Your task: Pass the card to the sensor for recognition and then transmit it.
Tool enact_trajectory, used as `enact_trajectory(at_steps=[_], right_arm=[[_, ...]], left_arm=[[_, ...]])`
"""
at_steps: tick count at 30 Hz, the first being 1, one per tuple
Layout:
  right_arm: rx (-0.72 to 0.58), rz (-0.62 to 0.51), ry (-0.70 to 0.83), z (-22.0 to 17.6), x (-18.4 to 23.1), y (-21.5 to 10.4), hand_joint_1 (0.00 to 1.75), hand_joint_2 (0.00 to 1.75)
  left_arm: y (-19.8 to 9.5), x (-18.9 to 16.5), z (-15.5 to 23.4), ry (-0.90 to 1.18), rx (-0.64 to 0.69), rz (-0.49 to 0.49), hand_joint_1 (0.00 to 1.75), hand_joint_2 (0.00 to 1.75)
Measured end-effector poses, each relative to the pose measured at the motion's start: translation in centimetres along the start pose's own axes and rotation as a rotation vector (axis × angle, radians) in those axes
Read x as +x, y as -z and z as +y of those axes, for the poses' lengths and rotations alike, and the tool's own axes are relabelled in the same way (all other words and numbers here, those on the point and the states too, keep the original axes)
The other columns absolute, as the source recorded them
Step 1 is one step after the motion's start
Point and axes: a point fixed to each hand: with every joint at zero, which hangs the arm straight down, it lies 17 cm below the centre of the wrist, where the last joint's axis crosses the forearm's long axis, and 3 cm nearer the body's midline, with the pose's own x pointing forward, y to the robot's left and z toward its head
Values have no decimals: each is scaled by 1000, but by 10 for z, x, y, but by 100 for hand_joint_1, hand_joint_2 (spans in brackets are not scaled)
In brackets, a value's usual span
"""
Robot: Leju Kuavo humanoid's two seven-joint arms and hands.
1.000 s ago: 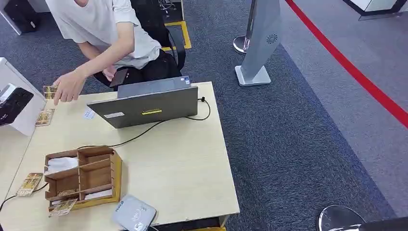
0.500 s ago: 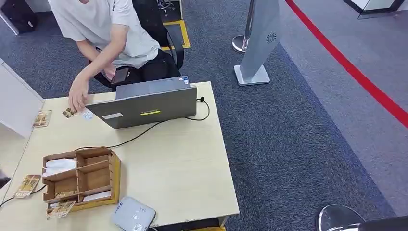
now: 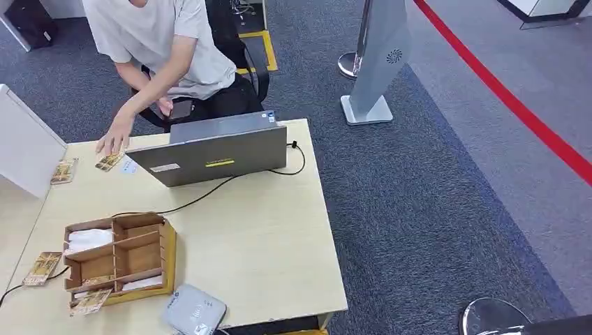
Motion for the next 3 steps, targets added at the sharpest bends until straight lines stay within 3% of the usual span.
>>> enact_trajectory(at_steps=[3], right_arm=[[5, -23, 26, -1, 6, 2, 0, 175]], left_arm=[[-22, -82, 51, -177, 222, 305, 0, 175]])
